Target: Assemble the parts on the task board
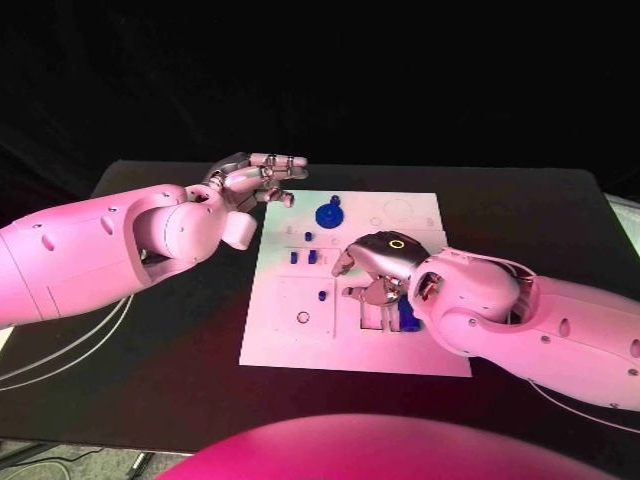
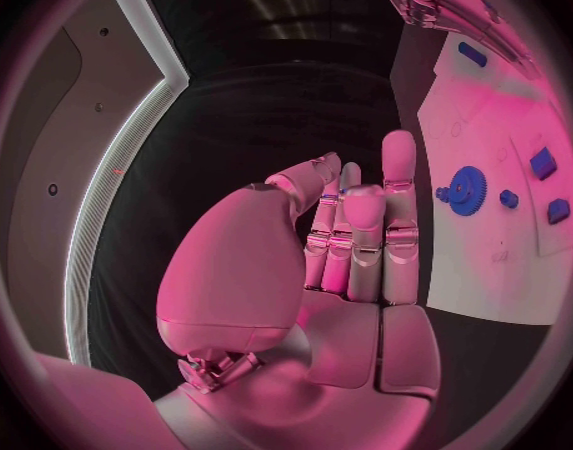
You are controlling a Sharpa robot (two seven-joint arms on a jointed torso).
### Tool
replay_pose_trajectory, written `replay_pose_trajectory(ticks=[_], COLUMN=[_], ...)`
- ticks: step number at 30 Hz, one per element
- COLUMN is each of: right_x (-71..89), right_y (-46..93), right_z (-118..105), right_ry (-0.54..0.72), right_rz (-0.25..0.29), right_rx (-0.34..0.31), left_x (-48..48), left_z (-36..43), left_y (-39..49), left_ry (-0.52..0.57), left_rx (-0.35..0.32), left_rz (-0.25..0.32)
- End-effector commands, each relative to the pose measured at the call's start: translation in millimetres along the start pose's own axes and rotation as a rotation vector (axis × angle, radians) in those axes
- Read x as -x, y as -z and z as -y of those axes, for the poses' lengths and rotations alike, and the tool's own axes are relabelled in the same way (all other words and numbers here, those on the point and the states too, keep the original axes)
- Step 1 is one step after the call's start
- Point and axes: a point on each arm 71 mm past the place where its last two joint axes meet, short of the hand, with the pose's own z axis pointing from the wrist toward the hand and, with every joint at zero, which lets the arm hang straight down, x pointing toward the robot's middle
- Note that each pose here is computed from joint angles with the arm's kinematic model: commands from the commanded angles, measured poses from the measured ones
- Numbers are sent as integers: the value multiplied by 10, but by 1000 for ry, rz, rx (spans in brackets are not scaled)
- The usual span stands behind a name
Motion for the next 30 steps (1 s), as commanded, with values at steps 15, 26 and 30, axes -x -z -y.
replay_pose_trajectory(ticks=[15, 26, 30], right_x=[428, 339, 321], right_y=[248, 236, 239], right_z=[699, 718, 699], right_ry=[107, 124, 123], right_rz=[13, -59, -77], right_rx=[-200, -199, -188], left_x=[-39, -31, -22], left_z=[8, 6, 6], left_y=[1, -1, 0], left_ry=[2, 0, -1], left_rx=[-6, -5, -5], left_rz=[-33, -35, -33])
